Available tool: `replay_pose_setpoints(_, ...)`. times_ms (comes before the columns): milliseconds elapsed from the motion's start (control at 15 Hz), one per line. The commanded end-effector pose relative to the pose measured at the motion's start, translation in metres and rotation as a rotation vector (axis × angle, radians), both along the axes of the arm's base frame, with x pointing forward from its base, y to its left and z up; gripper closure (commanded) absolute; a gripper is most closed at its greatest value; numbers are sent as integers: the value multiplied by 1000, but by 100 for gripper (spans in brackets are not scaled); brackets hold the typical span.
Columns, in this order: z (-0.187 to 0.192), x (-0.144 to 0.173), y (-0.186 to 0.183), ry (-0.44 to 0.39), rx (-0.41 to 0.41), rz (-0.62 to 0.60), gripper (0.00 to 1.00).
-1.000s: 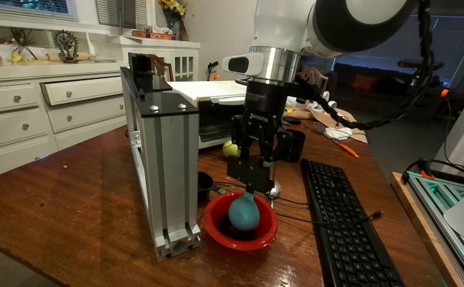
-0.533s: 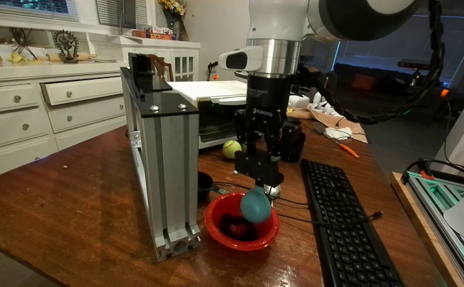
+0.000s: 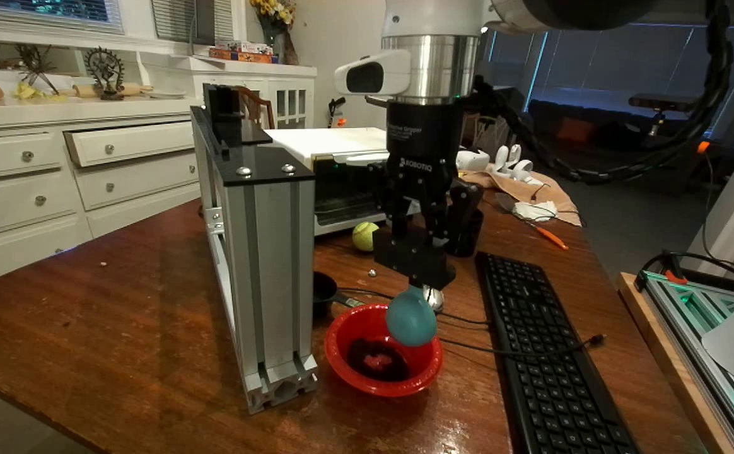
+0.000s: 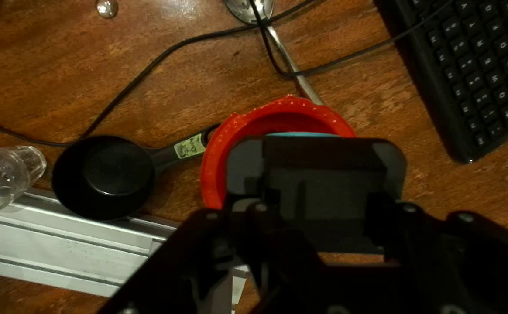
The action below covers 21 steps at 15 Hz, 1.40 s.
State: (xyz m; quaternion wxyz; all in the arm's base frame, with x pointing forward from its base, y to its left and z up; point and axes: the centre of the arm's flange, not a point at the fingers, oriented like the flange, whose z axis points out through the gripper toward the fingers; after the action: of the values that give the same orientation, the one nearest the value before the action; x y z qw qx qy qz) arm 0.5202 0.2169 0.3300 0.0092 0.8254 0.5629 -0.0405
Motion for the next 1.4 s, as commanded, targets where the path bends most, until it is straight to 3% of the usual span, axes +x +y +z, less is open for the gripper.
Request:
replay_pose_setpoints(0, 13, 2, 13, 4, -51, -7, 77)
replay_pose_setpoints(200, 15, 4, 18, -6, -29, -8, 77)
replay_pose_setpoints(800, -18, -1, -1, -100, 230, -99, 77)
replay_pose_setpoints(1333, -35, -8, -31, -148, 335, -133, 77)
